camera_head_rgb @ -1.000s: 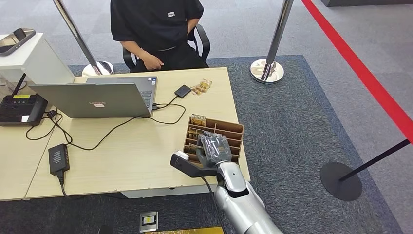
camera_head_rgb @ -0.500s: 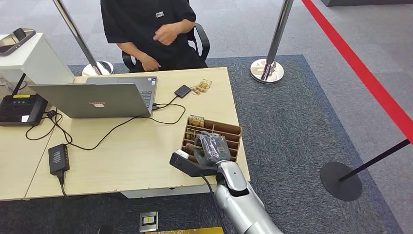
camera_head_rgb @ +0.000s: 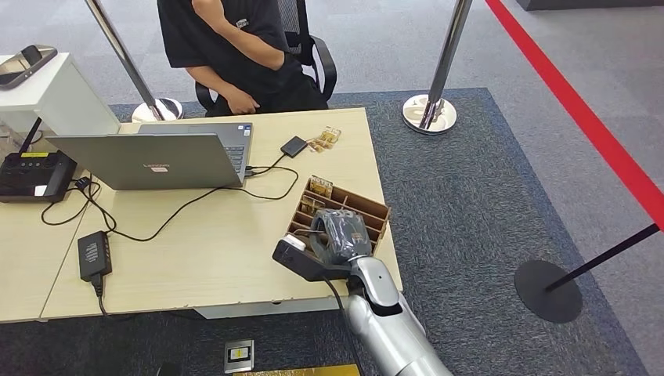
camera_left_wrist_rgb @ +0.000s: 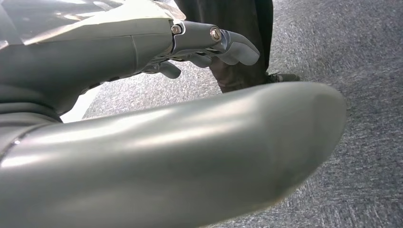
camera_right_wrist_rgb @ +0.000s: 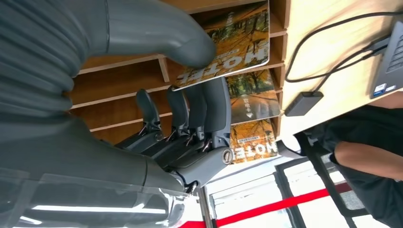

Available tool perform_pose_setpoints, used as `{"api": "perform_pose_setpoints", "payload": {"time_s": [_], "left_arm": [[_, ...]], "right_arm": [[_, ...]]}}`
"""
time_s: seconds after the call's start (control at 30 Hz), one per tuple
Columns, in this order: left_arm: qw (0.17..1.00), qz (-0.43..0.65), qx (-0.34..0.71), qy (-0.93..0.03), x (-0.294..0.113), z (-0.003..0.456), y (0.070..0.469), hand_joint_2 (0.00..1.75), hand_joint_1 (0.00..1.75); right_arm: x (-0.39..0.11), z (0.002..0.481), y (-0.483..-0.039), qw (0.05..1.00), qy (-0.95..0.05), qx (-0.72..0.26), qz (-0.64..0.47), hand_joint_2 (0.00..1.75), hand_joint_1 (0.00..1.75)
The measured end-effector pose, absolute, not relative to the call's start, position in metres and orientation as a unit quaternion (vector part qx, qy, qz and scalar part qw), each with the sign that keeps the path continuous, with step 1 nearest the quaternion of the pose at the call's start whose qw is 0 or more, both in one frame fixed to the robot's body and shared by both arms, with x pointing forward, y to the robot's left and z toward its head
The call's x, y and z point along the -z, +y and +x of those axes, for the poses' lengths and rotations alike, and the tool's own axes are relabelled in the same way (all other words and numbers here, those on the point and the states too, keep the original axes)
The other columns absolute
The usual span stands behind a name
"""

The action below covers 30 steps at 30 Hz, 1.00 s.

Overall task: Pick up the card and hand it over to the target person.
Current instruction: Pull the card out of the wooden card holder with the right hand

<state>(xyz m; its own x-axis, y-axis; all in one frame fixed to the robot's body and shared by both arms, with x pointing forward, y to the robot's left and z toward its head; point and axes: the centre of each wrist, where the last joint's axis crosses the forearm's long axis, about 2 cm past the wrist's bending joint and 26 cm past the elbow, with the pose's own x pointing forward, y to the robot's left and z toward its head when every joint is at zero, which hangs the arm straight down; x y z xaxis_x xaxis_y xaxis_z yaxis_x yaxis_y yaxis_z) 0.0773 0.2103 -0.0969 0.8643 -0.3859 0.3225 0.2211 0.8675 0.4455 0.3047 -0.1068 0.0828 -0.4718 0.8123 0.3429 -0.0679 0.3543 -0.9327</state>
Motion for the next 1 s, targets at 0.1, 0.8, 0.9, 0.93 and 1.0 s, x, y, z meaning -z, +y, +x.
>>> {"api": "perform_pose_setpoints", "payload": {"time_s": [0.1, 0.8, 0.9, 0.93, 1.0], "left_arm": [[0.944, 0.202, 0.163, -0.206, 0.097, 0.078, 0.211, 0.00, 0.00], [0.944, 0.208, 0.160, -0.201, 0.097, 0.077, 0.212, 0.00, 0.00], [0.944, 0.209, 0.159, -0.201, 0.097, 0.077, 0.212, 0.00, 0.00], [0.944, 0.209, 0.159, -0.200, 0.097, 0.077, 0.212, 0.00, 0.00], [0.944, 0.209, 0.159, -0.201, 0.097, 0.077, 0.212, 0.00, 0.00]], "right_arm": [[-0.082, 0.304, -0.108, 0.442, -0.696, -0.498, -0.268, 1.75, 1.28], [-0.127, 0.314, -0.114, 0.411, -0.757, -0.427, -0.275, 1.75, 1.37], [-0.134, 0.319, -0.116, 0.406, -0.763, -0.418, -0.282, 1.75, 1.35], [-0.137, 0.321, -0.117, 0.404, -0.765, -0.414, -0.284, 1.75, 1.35], [-0.144, 0.327, -0.119, 0.400, -0.771, -0.405, -0.287, 1.75, 1.36]]}}
